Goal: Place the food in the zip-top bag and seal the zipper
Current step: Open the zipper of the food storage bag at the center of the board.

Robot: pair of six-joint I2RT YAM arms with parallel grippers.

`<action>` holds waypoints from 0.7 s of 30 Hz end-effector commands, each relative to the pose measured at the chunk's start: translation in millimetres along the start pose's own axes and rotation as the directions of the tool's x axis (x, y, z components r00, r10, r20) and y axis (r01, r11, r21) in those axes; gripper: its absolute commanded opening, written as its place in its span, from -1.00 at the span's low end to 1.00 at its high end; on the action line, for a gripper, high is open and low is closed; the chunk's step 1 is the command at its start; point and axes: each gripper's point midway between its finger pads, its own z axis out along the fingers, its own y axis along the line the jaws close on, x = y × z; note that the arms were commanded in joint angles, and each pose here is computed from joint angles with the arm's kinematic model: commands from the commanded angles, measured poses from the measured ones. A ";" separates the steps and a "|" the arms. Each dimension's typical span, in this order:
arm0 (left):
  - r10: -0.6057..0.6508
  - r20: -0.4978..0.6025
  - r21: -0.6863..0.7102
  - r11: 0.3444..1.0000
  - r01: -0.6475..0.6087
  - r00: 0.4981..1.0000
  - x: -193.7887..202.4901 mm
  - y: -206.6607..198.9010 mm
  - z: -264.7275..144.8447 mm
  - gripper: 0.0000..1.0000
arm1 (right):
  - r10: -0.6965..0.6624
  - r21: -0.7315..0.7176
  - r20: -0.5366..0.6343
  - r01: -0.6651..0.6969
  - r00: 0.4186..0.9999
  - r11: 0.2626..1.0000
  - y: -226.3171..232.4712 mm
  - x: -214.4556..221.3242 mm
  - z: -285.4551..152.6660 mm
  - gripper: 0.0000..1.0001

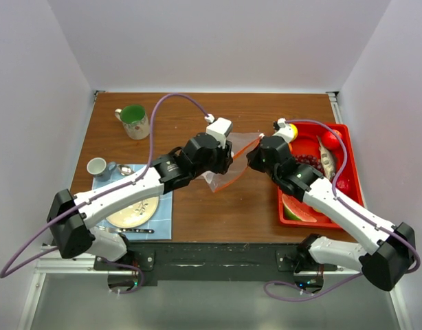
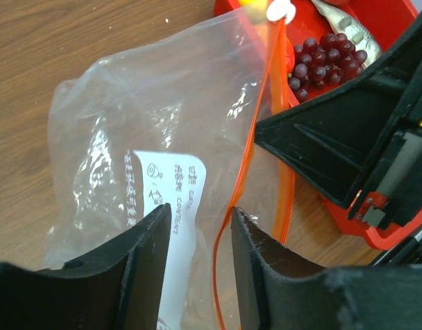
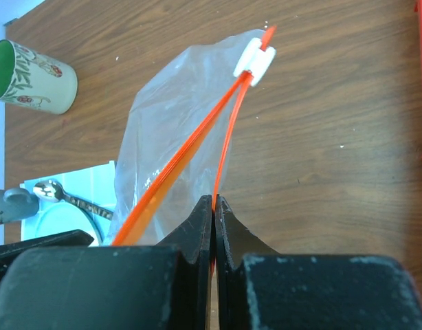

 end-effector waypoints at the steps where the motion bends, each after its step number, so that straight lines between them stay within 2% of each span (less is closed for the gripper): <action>1: 0.091 0.009 -0.017 0.996 -0.091 0.996 -16.1 -8.3 -1.6 -0.07 | 0.006 -0.047 0.036 -0.004 0.999 0.999 19.8 -22.3 -6.0 -1.00; 9: 0.154 -0.034 -0.083 0.984 -0.156 0.987 -12.2 -3.0 9.6 -0.03 | 0.000 -0.043 0.037 0.001 0.999 0.999 23.9 -26.9 -5.7 -1.00; 14: 0.154 -0.045 -0.035 0.987 -0.156 0.987 -4.7 -12.8 12.3 -0.03 | -0.003 -0.033 0.021 0.004 1.000 0.999 23.5 -23.5 -2.7 -1.00; 17: 0.142 -0.046 0.040 0.989 -0.140 0.989 1.9 -28.8 14.5 -0.03 | -0.020 -0.011 0.011 0.020 1.000 1.000 21.9 -24.9 -3.9 -1.00; 21: 0.135 -0.055 0.051 0.990 -0.132 0.989 9.0 -33.9 21.8 -0.01 | -0.032 0.014 0.017 0.032 0.999 0.999 17.0 -27.5 -6.3 -1.00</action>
